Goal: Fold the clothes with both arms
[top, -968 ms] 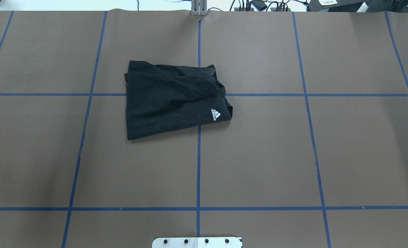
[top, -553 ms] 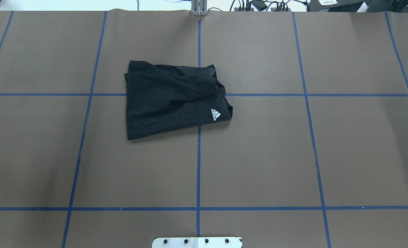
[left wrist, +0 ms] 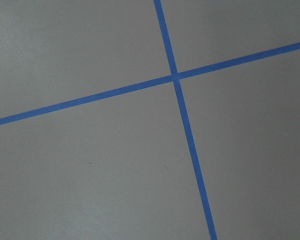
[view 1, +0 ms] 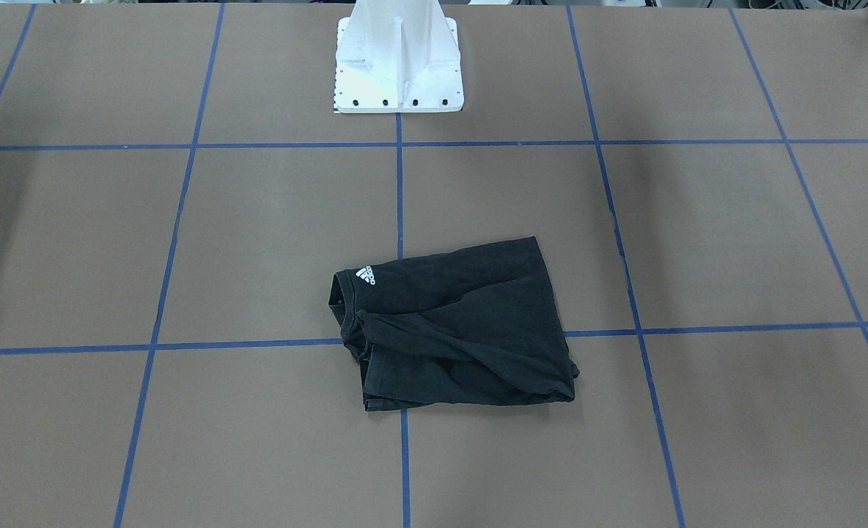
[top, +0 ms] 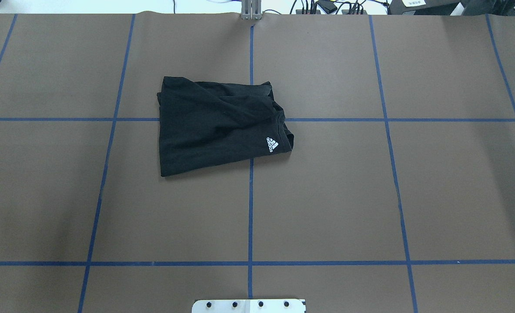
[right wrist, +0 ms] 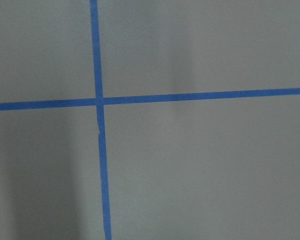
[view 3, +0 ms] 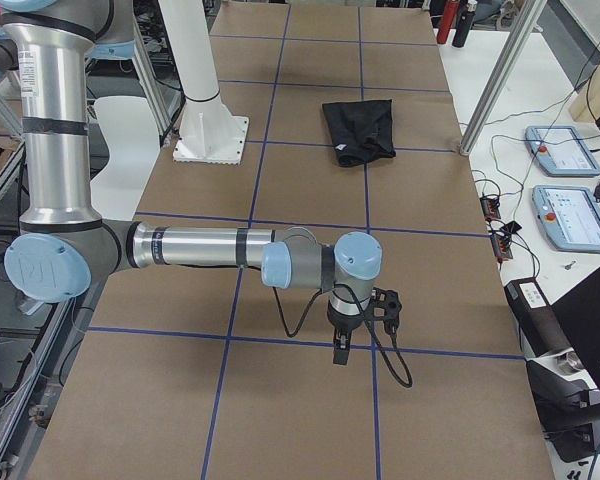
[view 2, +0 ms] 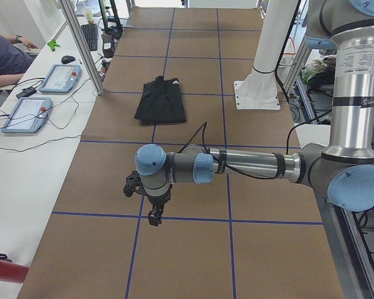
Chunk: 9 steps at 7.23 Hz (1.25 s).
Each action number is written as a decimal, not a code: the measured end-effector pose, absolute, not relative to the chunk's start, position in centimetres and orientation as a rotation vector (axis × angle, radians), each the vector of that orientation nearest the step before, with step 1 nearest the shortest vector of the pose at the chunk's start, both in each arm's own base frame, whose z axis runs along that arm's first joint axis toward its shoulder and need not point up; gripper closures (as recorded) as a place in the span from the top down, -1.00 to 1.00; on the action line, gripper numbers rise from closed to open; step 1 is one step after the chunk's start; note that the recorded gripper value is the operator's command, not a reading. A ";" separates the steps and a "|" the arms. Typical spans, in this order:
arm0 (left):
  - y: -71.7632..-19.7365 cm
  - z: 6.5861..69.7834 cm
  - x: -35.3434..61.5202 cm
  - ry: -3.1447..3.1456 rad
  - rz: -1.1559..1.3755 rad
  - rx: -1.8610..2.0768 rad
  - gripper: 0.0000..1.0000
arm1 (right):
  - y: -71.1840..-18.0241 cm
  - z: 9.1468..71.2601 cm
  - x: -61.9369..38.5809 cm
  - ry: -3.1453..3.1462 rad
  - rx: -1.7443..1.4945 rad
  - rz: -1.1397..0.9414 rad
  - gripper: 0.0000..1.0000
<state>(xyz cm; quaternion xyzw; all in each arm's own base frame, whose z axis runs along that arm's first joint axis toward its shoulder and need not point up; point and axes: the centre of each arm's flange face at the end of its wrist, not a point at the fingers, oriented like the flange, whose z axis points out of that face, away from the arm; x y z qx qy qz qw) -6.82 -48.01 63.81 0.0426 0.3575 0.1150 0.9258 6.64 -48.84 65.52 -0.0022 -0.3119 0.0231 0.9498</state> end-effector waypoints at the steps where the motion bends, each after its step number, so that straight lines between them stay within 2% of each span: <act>1: -48.0 63.8 -6.8 0.735 0.237 0.088 1.00 | -48.9 65.3 6.4 -0.657 0.009 0.024 1.00; 9: -47.9 64.2 -6.8 0.738 0.234 0.080 1.00 | -47.7 66.2 5.8 -0.717 -0.009 0.026 1.00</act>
